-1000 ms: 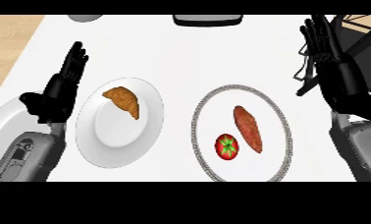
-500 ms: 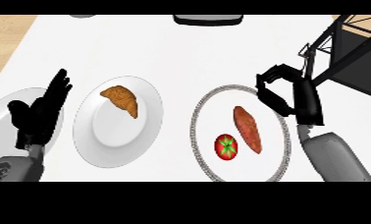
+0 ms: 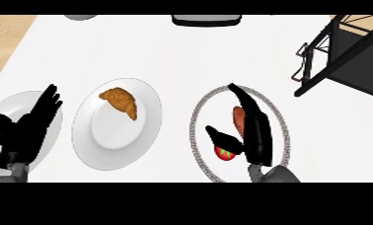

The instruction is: Pick the sweet potato from the placemat and place it in the tiered shelf

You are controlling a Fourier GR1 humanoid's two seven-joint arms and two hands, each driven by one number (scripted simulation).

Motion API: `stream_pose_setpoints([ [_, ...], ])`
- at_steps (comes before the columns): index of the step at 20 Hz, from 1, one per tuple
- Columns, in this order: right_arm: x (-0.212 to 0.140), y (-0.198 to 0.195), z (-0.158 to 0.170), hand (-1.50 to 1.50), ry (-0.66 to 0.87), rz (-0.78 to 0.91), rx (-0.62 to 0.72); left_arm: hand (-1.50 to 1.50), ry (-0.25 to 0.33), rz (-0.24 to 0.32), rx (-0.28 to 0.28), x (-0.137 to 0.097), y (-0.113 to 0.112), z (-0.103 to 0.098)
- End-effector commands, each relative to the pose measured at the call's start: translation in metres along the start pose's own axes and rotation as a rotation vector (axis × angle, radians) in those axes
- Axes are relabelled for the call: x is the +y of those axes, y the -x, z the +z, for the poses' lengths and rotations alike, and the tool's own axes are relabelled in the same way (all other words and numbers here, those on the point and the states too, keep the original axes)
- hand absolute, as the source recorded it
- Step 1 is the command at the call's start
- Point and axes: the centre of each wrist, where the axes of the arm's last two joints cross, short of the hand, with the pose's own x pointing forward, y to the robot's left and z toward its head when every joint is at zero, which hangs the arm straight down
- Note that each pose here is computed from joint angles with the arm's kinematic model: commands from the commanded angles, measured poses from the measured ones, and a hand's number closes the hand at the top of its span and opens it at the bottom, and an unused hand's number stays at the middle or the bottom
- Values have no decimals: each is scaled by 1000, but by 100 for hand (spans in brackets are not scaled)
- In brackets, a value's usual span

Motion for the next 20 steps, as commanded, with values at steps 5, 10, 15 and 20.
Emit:
stream_pose_setpoints([
  [5,-20,-9,-5,-150,-48,436,154,0,-15,18,16,1,2,5],
  [10,-12,-38,-6,-150,-273,701,267,0,10,-3,0,1,-8,4],
  [15,-26,-67,-16,-150,-436,901,343,0,12,-4,6,3,4,9],
  [20,-22,-93,-30,-150,-477,1010,370,0,-14,-4,0,7,2,2],
])
